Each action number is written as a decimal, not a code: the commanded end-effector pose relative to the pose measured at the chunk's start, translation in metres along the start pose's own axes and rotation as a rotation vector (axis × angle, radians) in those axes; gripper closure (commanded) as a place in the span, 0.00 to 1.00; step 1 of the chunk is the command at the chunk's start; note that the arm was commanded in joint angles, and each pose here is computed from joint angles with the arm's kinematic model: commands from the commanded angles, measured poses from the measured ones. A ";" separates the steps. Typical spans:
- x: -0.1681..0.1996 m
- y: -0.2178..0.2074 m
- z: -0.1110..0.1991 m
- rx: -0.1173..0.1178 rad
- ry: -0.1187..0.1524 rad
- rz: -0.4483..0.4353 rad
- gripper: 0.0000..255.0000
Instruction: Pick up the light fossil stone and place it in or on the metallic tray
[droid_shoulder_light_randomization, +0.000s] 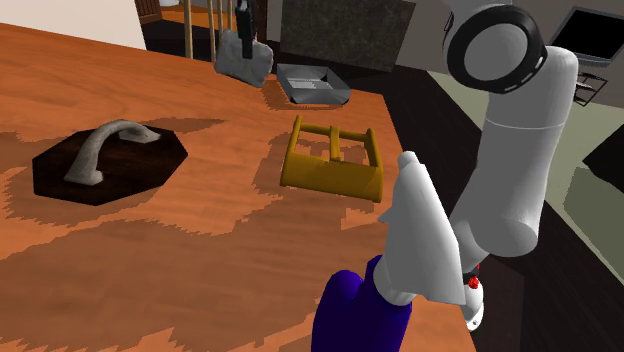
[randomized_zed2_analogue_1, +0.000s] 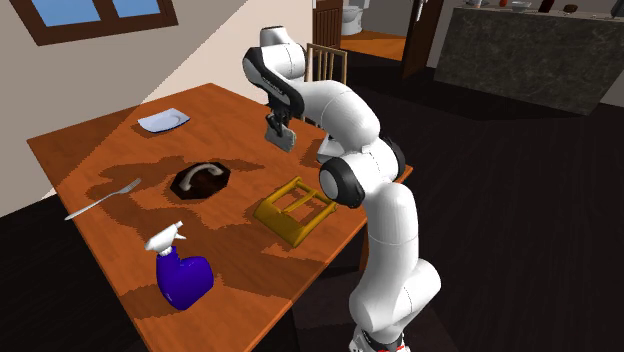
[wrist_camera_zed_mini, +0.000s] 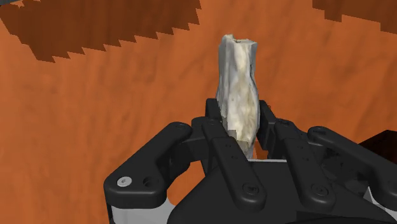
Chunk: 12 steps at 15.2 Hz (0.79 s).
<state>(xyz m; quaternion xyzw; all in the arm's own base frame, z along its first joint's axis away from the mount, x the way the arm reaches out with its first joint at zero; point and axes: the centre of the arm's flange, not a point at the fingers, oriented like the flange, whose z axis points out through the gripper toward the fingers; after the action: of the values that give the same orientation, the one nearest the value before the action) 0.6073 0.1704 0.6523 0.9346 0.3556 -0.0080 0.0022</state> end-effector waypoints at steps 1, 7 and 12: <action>-0.002 -0.001 -0.011 0.000 0.000 0.000 1.00; -0.003 -0.001 -0.041 0.000 0.000 0.000 1.00; -0.047 0.048 -0.046 0.000 0.000 0.000 1.00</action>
<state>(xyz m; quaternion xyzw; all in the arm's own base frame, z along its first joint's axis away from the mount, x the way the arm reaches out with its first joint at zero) 0.6064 0.1181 0.6965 0.9348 0.3550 -0.0072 0.0027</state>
